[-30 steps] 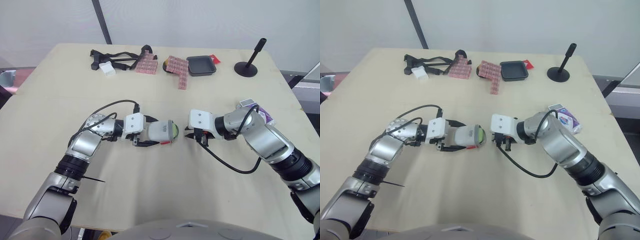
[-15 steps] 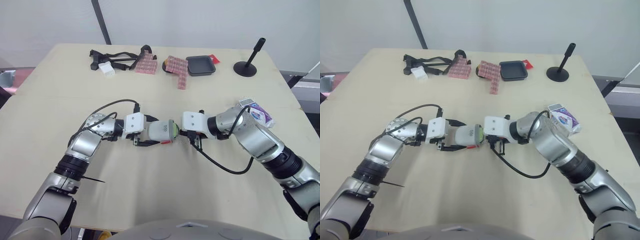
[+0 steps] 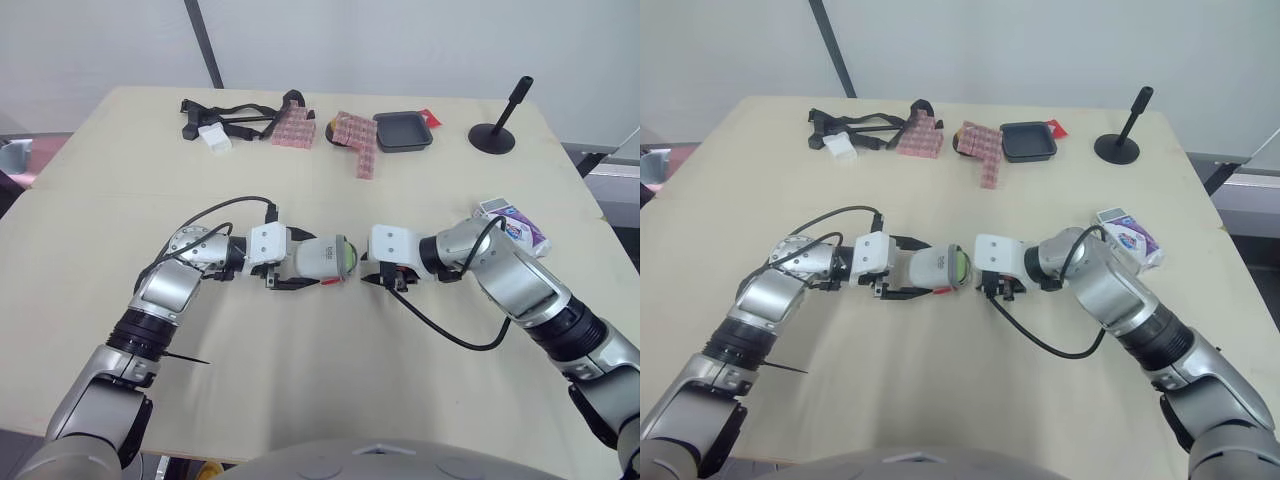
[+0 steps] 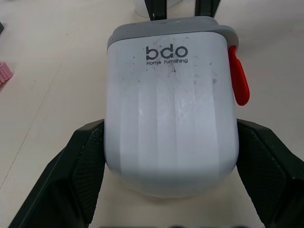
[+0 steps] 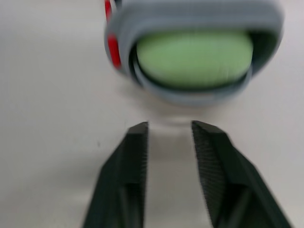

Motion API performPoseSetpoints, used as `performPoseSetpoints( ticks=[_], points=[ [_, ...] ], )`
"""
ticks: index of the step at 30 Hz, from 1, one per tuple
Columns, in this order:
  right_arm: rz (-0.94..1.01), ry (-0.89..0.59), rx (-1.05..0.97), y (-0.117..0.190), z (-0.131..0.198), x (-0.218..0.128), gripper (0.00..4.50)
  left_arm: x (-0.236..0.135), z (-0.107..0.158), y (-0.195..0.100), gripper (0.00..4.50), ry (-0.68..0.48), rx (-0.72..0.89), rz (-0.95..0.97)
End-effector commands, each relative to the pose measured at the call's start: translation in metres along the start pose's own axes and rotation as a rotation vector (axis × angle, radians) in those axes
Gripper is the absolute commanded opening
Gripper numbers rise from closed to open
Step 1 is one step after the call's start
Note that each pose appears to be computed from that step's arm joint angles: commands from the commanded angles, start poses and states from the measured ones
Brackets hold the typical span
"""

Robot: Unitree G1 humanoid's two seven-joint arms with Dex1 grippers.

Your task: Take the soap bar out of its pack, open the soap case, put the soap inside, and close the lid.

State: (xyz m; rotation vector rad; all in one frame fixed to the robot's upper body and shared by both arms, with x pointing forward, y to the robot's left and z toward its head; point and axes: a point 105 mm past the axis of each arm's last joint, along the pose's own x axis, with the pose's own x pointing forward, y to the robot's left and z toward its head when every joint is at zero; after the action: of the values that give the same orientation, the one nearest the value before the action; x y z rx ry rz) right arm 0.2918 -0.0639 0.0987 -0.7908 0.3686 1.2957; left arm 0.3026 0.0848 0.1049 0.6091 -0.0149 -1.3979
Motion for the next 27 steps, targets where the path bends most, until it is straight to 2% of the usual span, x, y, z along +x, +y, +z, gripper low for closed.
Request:
performPoseSetpoints(
  ticks=[1, 4, 5, 6, 10, 13, 17, 20, 22, 27],
  points=[
    [-0.057, -0.042, 0.071, -0.010, -0.008, -0.017, 3.11, -0.013, 0.016, 0.018, 3.45, -0.029, 0.048, 0.065],
    [-0.056, -0.099, 0.178, -0.009, -0.005, -0.025, 4.12, -0.016, 0.014, 0.020, 3.45, -0.024, 0.045, 0.071],
    [-0.050, -0.115, 0.213, -0.008, -0.005, -0.029, 4.38, -0.017, 0.014, 0.021, 3.45, -0.026, 0.042, 0.074],
    [-0.045, -0.133, 0.247, -0.006, -0.004, -0.032, 4.45, -0.017, 0.014, 0.021, 3.45, -0.032, 0.036, 0.077],
    [0.084, -0.368, 0.582, 0.005, 0.012, -0.057, 4.45, -0.017, 0.013, 0.019, 3.45, -0.046, 0.022, 0.077],
    [0.167, -0.392, 0.830, 0.013, 0.012, -0.059, 4.45, -0.016, 0.014, 0.018, 3.45, -0.058, 0.024, 0.073],
    [0.261, -0.520, 1.055, 0.021, 0.021, -0.060, 4.45, -0.014, 0.016, 0.017, 3.45, -0.083, 0.013, 0.081],
    [0.237, -0.482, 1.154, 0.027, 0.011, -0.044, 4.45, -0.013, 0.016, 0.015, 3.45, -0.089, 0.011, 0.079],
    [0.241, -0.513, 1.185, 0.026, 0.014, -0.040, 4.45, -0.011, 0.017, 0.014, 3.45, -0.097, 0.012, 0.076],
    [0.235, -0.518, 1.210, 0.024, 0.019, -0.033, 4.45, -0.011, 0.019, 0.012, 3.45, -0.108, 0.013, 0.077]
  ],
)
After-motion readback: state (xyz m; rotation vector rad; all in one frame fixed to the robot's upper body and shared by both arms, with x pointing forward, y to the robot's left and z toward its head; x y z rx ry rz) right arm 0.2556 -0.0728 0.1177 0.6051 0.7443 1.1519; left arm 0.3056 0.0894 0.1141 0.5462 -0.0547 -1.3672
